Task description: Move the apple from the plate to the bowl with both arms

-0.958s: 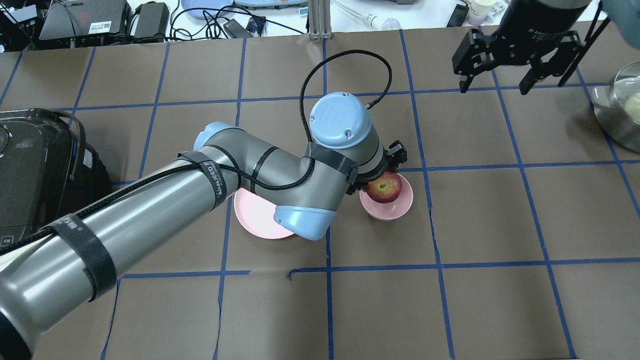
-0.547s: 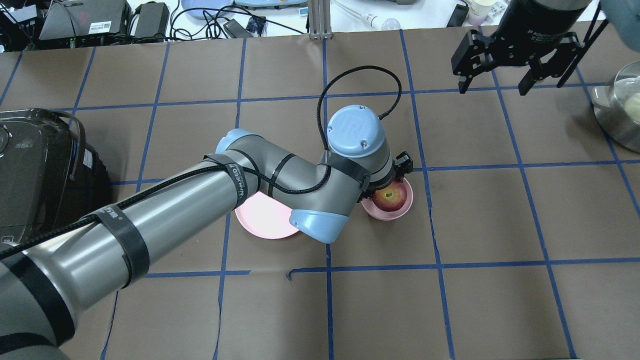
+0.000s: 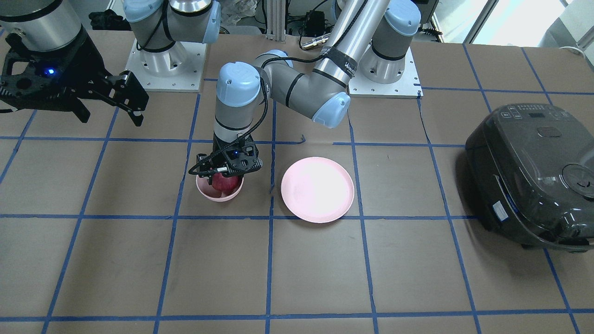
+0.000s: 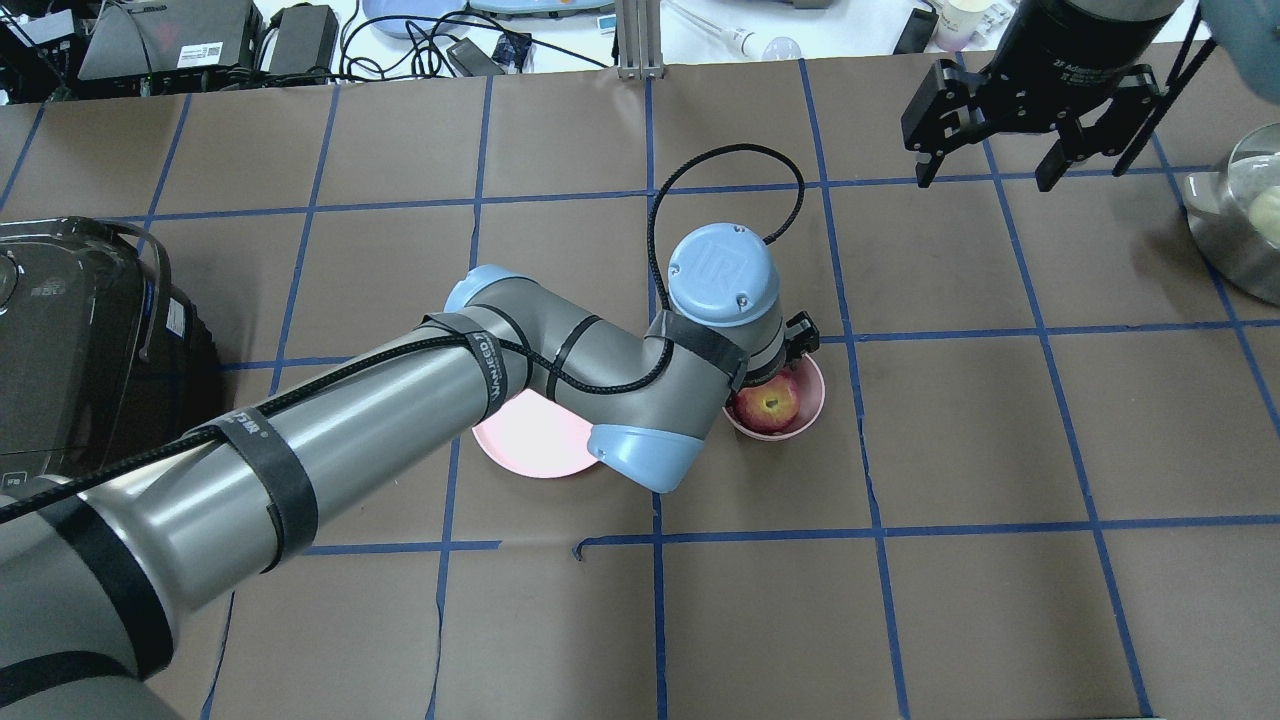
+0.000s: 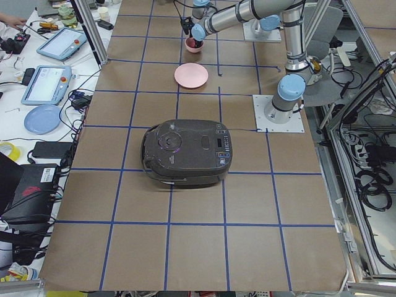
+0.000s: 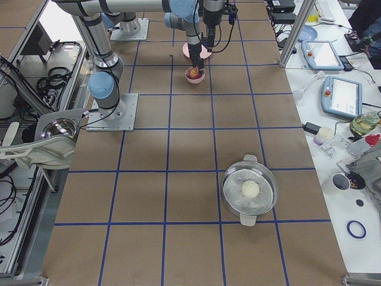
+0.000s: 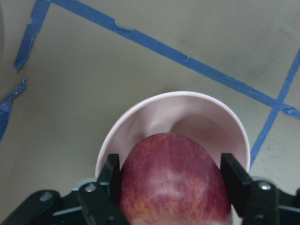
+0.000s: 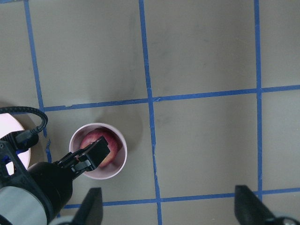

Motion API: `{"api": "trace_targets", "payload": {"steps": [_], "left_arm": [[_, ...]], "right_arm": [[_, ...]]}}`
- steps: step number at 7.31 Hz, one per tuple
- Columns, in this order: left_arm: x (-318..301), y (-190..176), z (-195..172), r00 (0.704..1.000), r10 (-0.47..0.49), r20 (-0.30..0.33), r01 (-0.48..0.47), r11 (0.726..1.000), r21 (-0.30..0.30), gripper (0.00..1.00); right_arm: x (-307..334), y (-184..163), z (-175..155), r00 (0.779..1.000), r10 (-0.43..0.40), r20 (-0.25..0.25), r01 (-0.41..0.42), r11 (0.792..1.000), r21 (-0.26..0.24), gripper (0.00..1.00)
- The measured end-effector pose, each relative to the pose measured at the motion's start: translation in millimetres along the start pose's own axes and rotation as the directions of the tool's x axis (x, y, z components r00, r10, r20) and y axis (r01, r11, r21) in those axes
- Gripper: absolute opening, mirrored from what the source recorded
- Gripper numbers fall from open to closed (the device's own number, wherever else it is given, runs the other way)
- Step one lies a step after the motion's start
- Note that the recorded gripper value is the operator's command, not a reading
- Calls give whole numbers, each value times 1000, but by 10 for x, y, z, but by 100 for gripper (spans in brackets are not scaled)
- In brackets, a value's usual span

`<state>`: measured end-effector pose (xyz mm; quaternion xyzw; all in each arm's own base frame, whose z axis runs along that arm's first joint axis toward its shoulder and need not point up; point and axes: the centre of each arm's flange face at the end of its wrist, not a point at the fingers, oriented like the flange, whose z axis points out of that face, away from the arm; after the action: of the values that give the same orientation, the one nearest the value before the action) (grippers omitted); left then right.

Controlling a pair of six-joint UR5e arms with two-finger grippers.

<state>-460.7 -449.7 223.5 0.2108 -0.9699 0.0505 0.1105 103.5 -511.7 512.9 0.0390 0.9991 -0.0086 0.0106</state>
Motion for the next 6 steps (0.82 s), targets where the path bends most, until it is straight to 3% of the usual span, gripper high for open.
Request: {"api": "trace_targets", "payload": {"steps": [3,4,6], "left_arm": [[-31,-74,-279,1000,3,-18,-2,999,42,97],[-171,-266,-472,999,41,-4,-41,997,68,95],[-831,-848,-893,973,208,97,-215,975,59,100]], "right_arm": [[-3,3,6,1000,-2,0,2,1000,-2,100],[-3,3,8,1000,-3,0,3,1000,-2,100],[-2,1,6,1000,-6,-1,6,1000,-2,100]]}}
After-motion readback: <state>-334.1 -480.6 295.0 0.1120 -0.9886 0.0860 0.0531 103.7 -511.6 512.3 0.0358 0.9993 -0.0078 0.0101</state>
